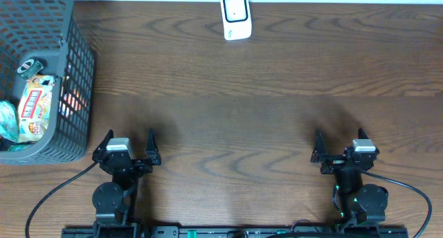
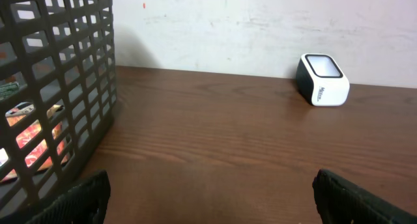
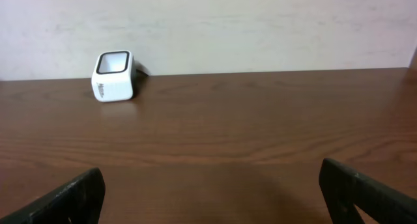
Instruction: Scan the item barcode
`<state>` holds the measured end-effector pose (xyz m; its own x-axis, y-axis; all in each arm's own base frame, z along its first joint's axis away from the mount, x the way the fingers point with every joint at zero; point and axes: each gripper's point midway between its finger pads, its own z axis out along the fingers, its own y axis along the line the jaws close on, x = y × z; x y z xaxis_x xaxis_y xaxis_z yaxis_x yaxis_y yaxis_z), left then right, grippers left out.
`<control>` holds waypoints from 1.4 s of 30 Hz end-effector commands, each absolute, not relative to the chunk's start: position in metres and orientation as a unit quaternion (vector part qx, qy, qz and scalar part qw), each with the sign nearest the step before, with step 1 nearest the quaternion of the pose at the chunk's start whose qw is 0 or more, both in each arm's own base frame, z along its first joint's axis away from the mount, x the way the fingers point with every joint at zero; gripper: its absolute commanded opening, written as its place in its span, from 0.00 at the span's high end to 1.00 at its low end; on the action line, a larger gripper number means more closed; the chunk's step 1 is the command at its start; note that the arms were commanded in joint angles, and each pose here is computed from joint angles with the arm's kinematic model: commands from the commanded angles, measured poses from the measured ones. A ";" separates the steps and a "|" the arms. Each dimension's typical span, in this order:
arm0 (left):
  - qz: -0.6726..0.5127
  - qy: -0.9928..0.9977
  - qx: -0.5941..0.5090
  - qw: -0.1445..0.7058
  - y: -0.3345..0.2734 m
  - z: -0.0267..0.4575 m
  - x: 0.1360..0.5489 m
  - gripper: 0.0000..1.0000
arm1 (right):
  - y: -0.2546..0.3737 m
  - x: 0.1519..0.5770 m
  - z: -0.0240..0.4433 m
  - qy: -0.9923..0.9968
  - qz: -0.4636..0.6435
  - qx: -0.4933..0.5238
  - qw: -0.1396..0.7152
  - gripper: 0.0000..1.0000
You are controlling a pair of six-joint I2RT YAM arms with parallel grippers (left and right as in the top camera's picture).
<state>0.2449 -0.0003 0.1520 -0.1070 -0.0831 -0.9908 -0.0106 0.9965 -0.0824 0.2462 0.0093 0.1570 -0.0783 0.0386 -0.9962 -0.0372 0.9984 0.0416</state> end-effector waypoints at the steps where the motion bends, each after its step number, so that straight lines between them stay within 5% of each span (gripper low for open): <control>1: -0.007 0.760 -0.035 0.649 0.006 0.136 0.244 0.02 | 0.007 0.246 0.155 0.735 0.027 0.006 0.678 0.01; 38: 0.012 0.754 -0.035 0.656 0.011 0.141 0.244 0.02 | 0.007 0.246 0.155 0.735 0.027 0.006 0.678 0.01; 42: -0.141 0.703 0.018 0.697 -0.039 0.177 0.242 0.02 | 0.007 0.246 0.155 0.735 0.027 0.006 0.678 0.01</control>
<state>0.2462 -0.0033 0.1614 -0.0653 -0.0823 -0.9945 0.0106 0.9965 -0.0831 0.2462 0.0093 0.1570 -0.0784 0.0386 -0.9962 -0.0376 0.9984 0.0416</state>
